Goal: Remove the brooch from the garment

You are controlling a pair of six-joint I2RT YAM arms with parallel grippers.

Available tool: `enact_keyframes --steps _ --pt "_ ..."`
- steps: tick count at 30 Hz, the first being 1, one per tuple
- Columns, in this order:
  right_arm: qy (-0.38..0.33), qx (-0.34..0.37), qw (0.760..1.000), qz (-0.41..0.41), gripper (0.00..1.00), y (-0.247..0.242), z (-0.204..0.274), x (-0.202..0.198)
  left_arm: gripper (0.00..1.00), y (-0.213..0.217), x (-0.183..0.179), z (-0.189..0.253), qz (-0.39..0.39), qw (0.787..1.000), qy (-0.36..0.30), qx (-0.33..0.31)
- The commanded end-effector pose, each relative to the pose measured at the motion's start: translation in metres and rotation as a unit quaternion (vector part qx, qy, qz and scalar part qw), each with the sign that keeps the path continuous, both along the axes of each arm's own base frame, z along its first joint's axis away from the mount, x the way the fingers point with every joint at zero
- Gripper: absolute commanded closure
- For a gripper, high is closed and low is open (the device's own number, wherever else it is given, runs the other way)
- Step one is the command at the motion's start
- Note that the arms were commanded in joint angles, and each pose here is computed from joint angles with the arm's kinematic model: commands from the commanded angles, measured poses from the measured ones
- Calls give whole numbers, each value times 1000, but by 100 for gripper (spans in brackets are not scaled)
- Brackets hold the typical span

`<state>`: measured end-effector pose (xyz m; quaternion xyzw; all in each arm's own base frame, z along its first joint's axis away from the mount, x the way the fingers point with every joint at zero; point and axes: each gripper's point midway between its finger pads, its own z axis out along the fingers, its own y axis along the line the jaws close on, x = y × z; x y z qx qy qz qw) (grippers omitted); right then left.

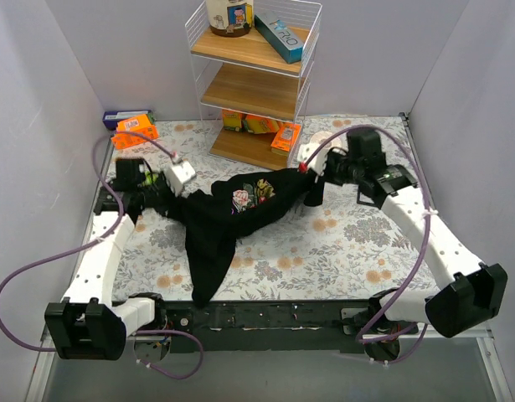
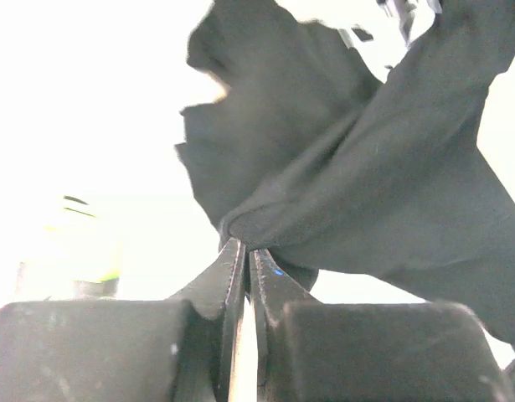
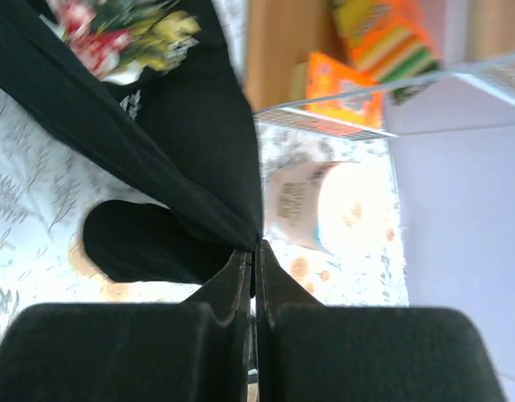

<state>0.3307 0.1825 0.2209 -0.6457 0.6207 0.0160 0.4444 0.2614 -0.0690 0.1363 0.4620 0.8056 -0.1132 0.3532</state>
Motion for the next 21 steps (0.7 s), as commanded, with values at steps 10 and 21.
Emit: enact_keyframes --steps 10,21 --pt "-60 240 962 -118 99 -47 209 13 100 5 89 305 91 932 -335 -103" --pt "18 171 977 -122 99 -61 114 -38 100 0 43 180 3 985 -169 -27"
